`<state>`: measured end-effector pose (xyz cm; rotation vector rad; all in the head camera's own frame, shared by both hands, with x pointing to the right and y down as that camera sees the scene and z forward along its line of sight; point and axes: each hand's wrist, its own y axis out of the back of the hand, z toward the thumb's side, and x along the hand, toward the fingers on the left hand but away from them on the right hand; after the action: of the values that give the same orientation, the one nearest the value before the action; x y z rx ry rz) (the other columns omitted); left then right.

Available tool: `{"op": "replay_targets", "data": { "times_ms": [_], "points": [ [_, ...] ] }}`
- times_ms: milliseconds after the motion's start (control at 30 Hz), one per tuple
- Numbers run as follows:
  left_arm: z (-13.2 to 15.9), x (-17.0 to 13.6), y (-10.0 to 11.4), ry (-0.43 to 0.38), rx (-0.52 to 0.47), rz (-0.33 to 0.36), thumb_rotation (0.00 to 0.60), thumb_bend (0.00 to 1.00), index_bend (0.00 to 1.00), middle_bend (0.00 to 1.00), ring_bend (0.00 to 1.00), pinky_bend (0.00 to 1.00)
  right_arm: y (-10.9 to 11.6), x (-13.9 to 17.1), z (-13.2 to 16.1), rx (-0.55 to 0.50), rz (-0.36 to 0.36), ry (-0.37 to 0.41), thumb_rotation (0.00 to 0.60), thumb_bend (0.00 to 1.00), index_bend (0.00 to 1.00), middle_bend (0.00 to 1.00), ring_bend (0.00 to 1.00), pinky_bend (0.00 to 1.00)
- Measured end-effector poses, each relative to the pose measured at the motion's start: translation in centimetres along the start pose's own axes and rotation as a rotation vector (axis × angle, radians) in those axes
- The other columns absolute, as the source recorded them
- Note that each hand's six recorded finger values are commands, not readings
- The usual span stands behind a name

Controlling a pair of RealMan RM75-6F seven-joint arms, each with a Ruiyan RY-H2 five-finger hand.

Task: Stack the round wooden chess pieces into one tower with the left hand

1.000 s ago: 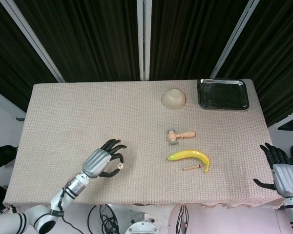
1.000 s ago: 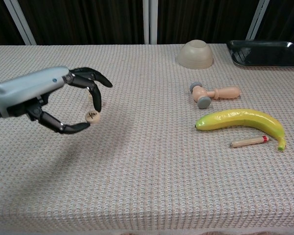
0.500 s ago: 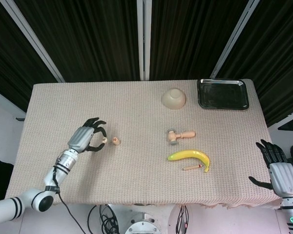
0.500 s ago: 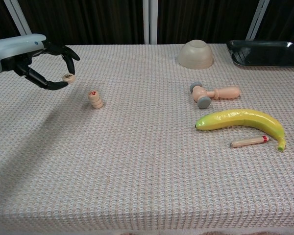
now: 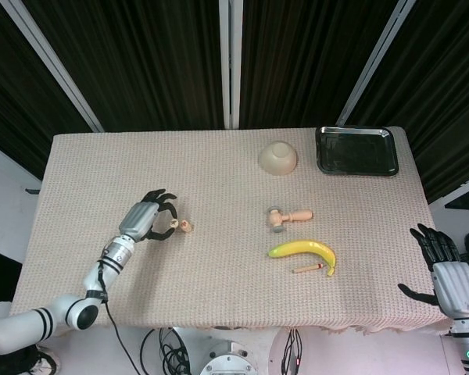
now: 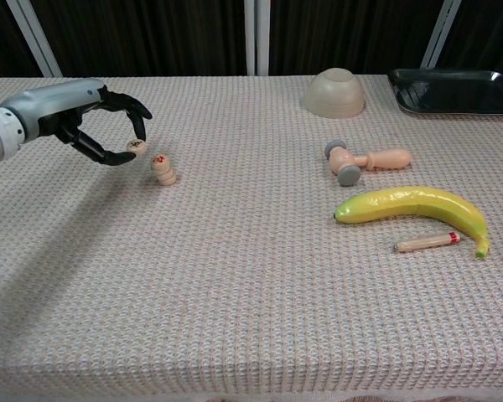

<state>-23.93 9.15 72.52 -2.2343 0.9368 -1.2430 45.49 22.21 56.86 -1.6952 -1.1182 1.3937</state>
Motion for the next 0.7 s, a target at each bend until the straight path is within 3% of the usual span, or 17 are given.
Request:
{"op": "replay_targets", "data": {
  "times_ms": [233, 700],
  "points": [
    [1.3, 0.7, -0.7, -0.033, -0.014, -0.006, 0.600, 0.32, 0.50, 0.16, 0.00, 0.00, -0.2, 0.1, -0.3, 0.001, 0.007, -0.011, 0.600, 0.01, 0.00, 0.00, 0.00, 0.00],
    [1.2, 1.6, -1.6, -0.044, -0.030, -0.008, 0.600, 0.32, 0.50, 0.16, 0.00, 0.00, -0.3, -0.1, -1.3, -0.003, 0.009, -0.038, 0.600, 0.01, 0.00, 0.00, 0.00, 0.00]
  ]
}}
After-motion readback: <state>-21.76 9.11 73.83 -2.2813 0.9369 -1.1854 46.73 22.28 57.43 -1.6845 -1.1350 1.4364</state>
